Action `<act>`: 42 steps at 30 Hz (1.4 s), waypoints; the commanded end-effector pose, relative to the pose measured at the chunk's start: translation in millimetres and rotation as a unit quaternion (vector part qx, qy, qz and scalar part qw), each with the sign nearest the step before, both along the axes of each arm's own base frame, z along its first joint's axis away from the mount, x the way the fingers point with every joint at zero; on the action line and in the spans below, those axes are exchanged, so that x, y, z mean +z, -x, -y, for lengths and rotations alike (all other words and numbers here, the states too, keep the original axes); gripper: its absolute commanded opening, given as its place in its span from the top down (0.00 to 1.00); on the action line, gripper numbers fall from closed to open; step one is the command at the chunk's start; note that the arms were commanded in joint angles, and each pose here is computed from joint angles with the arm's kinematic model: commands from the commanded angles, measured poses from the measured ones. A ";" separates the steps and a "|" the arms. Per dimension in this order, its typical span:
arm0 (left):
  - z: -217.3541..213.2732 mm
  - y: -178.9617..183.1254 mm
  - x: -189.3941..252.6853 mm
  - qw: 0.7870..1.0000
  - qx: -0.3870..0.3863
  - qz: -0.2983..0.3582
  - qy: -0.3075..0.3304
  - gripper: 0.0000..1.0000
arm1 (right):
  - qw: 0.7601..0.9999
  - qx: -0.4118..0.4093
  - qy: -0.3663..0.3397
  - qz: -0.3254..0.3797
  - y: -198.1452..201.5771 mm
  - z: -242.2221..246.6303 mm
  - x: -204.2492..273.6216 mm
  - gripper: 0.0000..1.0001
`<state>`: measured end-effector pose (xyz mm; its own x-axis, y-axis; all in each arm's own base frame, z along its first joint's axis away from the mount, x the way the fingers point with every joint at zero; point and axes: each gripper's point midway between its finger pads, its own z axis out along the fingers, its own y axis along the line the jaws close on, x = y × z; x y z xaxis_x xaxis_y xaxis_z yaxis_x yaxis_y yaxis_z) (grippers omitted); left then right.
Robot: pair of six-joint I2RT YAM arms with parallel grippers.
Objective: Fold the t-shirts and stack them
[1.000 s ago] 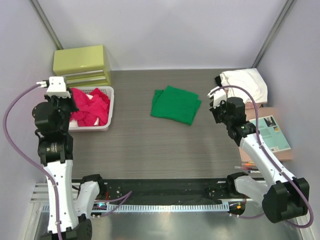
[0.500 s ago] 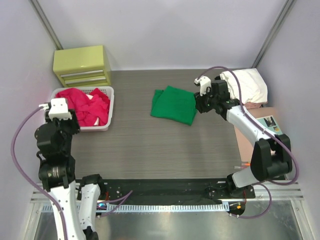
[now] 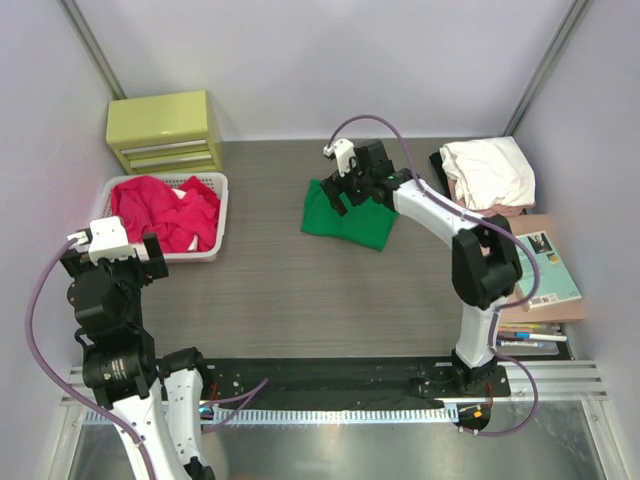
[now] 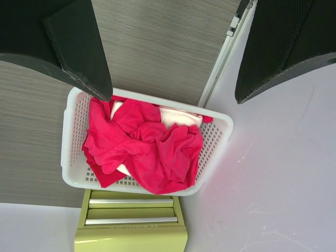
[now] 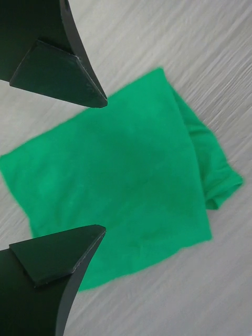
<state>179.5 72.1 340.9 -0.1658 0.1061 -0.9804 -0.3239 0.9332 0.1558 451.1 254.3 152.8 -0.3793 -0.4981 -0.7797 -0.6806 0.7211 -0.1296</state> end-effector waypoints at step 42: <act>1.8 -9.5 -35.7 0.999 -0.013 -0.027 0.028 0.00 | 0.955 0.244 0.005 -0.170 203.9 -162.1 -94.0 0.00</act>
<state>187.0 71.6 304.8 -0.2360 0.0703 -0.9692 -0.2942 0.9454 0.1402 247.9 404.4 38.8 -0.3345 -0.7095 -0.6203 -0.9354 0.3299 0.1271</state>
